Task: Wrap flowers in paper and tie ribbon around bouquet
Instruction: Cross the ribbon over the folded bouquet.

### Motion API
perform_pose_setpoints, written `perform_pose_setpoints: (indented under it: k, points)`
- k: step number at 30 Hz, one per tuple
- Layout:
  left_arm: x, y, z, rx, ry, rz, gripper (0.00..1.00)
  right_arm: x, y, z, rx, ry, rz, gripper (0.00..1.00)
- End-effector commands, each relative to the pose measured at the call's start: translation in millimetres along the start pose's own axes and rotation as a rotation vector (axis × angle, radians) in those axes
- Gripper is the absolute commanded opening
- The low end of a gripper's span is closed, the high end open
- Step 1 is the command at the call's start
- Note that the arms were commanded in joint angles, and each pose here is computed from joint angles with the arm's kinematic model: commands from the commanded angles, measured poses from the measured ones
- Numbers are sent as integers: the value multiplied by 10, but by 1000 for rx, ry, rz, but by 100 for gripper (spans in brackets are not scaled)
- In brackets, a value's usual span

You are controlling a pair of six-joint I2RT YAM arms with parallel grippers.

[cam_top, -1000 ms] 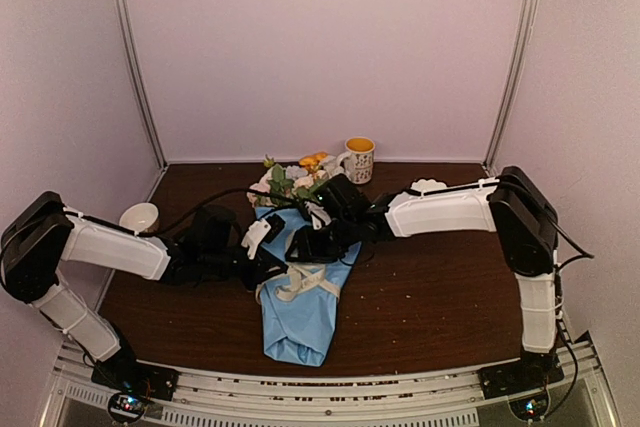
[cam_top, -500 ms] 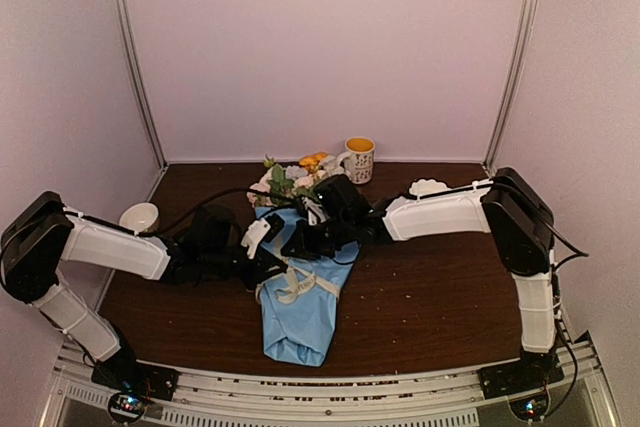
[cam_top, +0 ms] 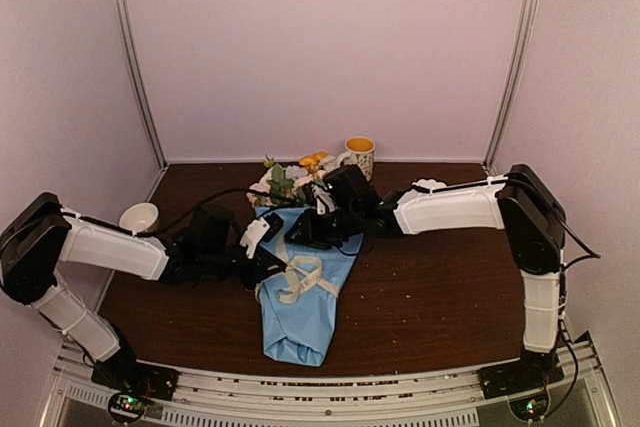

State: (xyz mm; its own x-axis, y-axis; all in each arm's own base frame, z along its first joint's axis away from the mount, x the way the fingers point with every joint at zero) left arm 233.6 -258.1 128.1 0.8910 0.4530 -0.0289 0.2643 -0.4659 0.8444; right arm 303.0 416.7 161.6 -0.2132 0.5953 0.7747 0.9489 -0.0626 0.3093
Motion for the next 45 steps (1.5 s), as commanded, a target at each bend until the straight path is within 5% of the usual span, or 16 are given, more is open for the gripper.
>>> perform_pose_setpoints:
  k: [1, 20, 29, 36, 45]
  points:
    - [0, 22, -51, -15, 5, 26, 0, 184, 194, -139, -96, 32, -52, 33]
    - [11, -89, -39, 43, 7, 43, 0, 101, -35, 237, -14, 28, -15, 51]
    - [52, -144, -2, 76, 7, 39, 0, 81, -67, 378, -11, 38, 14, 48]
    - [65, -192, 19, 98, 15, 37, 0, 31, -112, 492, -3, 56, 58, 34]
    - [107, -240, 26, 118, 44, 31, 0, 26, -141, 535, 17, 73, 75, 32]
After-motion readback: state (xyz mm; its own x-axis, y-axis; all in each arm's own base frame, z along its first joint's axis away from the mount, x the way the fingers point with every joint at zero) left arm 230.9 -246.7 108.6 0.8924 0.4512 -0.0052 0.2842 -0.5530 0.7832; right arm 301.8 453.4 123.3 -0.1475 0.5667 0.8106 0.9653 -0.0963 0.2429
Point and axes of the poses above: each gripper's point midway between its finger pads, its own z axis out along the fingers, its own x axis along the line the jaws close on, y = z × x, the point moved 7 cm from there along -z, back along the fingers, and after that the axes turned 11 degrees about z, right-handed, at the moved point
